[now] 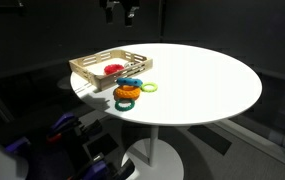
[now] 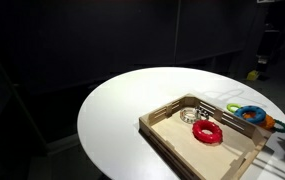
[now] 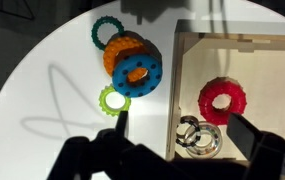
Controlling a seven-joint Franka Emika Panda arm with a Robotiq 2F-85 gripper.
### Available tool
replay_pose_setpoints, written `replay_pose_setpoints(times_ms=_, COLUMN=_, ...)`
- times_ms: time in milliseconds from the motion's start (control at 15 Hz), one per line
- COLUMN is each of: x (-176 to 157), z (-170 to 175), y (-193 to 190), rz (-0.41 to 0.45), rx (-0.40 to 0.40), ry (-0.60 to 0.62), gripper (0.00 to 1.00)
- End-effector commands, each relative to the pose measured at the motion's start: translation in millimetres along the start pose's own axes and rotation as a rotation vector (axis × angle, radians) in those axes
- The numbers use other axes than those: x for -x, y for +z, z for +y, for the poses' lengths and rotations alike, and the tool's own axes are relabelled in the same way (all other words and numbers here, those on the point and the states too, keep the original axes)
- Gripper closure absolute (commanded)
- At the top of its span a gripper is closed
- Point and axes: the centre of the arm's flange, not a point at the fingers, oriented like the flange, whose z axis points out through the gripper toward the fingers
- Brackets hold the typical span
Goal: Remove the blue ring from the wooden tray onto the table
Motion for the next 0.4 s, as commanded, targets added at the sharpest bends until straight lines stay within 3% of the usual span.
replay_pose_setpoints(times_ms=0, x=6, z=0, y=-27, rz=0.011, rx=0.04, ry=0.026, gripper=0.0)
replay_pose_setpoints(times_ms=333, x=6, z=0, y=-17, rz=0.012, rx=0.017, ry=0.007, gripper=0.0)
